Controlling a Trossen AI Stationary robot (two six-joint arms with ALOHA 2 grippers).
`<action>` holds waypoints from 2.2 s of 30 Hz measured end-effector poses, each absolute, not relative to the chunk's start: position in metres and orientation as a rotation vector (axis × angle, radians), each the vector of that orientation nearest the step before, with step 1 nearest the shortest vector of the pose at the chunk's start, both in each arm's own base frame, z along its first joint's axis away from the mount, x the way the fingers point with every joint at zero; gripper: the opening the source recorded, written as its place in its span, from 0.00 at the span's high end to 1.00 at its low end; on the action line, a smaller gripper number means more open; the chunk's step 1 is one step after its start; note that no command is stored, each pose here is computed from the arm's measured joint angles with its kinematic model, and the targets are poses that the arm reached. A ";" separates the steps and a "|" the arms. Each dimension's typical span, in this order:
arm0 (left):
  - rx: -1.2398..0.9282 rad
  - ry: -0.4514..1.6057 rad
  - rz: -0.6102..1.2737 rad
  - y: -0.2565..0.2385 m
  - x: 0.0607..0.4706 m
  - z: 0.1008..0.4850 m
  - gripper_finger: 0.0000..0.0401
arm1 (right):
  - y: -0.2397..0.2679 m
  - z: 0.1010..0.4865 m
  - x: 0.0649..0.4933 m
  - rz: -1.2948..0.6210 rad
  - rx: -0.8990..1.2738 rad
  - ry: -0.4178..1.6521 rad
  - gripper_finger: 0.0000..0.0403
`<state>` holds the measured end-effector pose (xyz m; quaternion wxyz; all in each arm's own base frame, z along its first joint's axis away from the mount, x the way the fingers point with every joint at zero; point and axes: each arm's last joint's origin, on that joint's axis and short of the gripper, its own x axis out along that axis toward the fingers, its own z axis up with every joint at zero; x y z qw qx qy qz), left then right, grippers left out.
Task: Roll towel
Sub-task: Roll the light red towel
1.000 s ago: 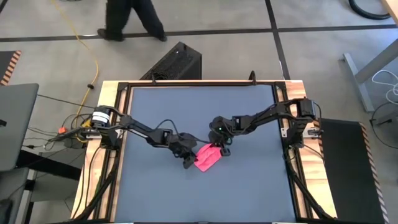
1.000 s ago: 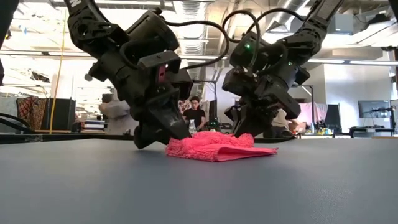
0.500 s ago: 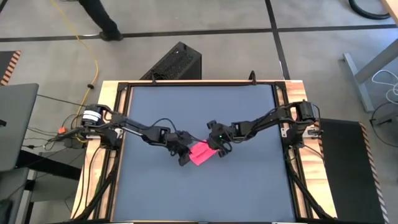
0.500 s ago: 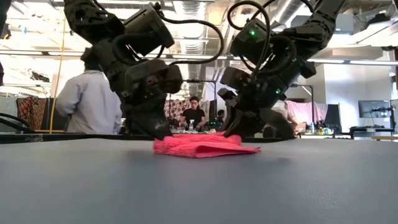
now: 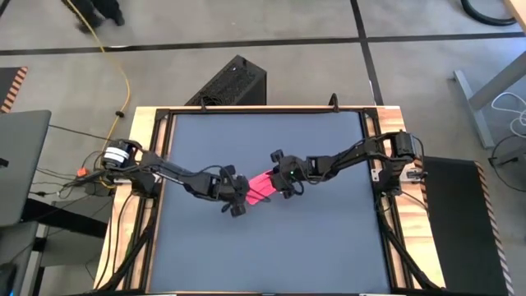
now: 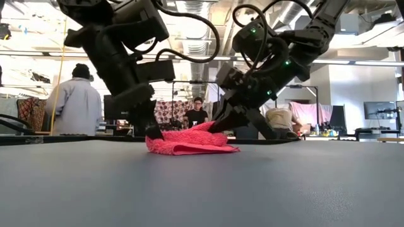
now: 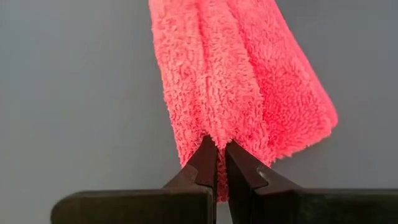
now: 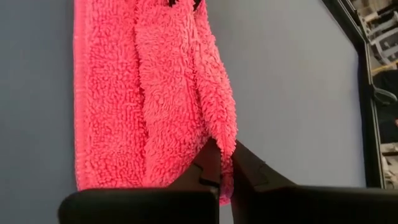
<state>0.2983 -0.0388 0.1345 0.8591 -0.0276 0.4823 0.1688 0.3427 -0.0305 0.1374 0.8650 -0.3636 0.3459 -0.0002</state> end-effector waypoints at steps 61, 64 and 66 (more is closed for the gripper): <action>0.457 1.224 0.312 -0.061 0.272 0.158 0.80 | 0.003 0.080 0.359 0.134 -1.351 0.757 0.93; 0.406 1.097 0.322 -0.061 0.267 0.187 0.78 | 0.003 0.080 0.359 0.137 -1.351 0.755 0.94; 0.306 0.943 0.347 -0.058 0.268 0.204 0.78 | 0.003 0.081 0.359 0.137 -1.350 0.753 0.94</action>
